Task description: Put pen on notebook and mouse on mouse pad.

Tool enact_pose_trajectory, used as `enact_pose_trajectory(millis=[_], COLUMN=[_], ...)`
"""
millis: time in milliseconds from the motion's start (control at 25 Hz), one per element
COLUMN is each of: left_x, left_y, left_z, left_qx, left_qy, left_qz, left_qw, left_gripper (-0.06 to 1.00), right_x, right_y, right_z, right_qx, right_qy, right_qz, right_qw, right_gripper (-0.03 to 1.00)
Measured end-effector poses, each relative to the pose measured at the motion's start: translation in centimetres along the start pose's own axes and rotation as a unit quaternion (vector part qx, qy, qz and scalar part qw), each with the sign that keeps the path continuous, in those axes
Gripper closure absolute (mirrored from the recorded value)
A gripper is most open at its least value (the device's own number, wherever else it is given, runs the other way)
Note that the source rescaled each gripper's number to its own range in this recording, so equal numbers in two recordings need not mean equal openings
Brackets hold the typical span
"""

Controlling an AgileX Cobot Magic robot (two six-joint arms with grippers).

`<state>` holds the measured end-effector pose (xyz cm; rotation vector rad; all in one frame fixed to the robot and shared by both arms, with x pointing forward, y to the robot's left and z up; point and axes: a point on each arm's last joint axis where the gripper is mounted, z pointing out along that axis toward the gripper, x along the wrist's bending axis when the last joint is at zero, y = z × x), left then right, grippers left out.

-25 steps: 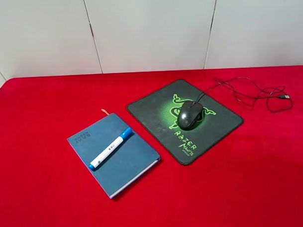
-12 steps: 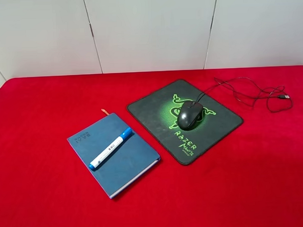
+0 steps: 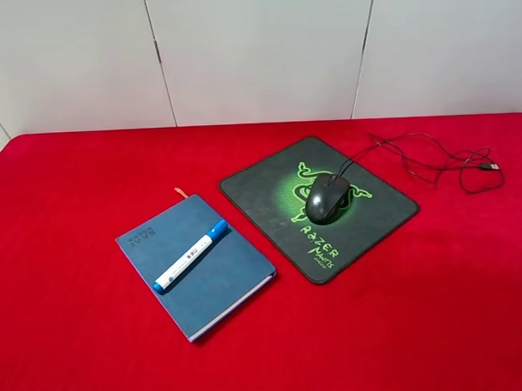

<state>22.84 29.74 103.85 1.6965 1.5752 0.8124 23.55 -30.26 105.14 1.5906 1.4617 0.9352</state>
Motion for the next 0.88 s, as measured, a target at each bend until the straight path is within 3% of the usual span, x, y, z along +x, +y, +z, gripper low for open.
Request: enact_pose_trajectory(millis=[880], left_x=[0.00], left_y=[0.00], left_z=[0.00], left_qx=[0.000], left_qy=[0.000], left_qz=[0.000], left_qw=[1.000], left_gripper=[-0.05], right_x=[0.01], right_y=[0.10], right_z=[0.00], right_qx=[-0.005], right_qy=[0.000], right_qz=[0.000], right_qw=[1.000], right_gripper=[-0.03])
